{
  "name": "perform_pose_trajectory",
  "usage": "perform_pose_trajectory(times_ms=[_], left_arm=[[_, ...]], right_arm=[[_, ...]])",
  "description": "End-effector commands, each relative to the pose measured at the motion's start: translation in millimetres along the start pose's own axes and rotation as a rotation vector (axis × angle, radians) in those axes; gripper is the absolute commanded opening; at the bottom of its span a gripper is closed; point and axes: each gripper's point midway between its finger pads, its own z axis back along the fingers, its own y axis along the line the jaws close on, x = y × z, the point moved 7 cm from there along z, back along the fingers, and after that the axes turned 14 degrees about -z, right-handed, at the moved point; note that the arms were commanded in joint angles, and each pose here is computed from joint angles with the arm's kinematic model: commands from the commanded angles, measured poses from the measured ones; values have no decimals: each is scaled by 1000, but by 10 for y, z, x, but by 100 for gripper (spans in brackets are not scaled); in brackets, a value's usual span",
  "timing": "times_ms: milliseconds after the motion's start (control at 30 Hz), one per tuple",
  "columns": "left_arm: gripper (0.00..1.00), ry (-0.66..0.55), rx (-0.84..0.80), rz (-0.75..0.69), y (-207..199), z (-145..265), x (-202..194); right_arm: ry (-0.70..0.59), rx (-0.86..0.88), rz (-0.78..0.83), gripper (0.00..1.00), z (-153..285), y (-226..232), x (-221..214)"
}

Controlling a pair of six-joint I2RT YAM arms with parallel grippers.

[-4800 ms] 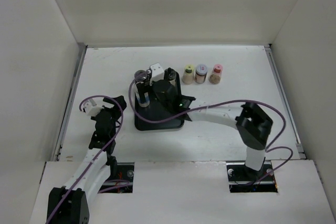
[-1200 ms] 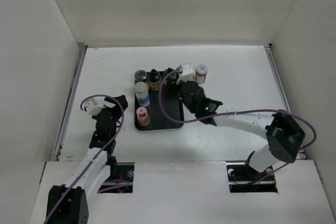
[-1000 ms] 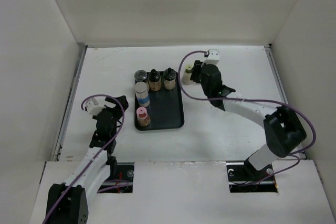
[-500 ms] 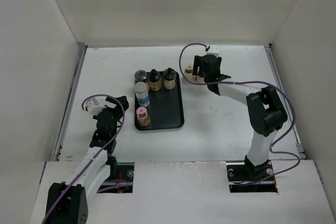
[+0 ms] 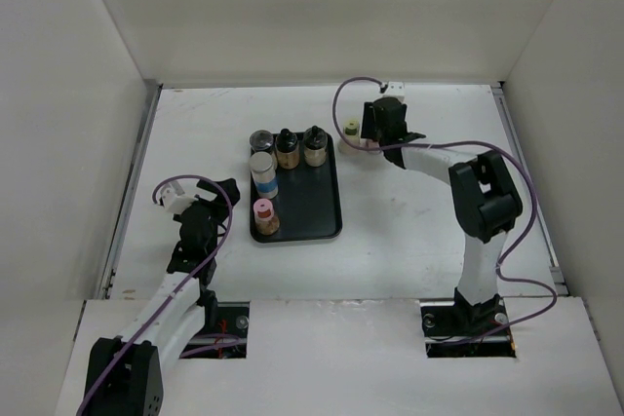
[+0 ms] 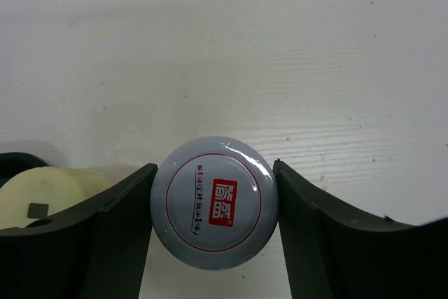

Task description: Organize the condiment bottles

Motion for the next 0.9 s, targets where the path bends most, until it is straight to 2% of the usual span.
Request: perform_pose_trajectory(times_ms=[0,100,267,367,600,867], left_arm=[[94,-47,-38,9,-78,-9,100],[93,-44,-45,10,-82,-7,101],[93,-43,-46,4,-92,-5,95],[93,-52,-51,5,-109,2,113],[93,-58,-50,5,-108,9,113],[93,-59,-48,-7,-105,14,117]], right_arm=[[-45,-15,-19,61,-22,-31,180],[-80,-10,-62,49,153,-67,294],[-170,53,-168,48,719,-119,504],[-148,145,-196,48,1042,50,390],[-68,397,-172,48,1559,819,6],[-21,551,-72,49,1481,1816,-301]])
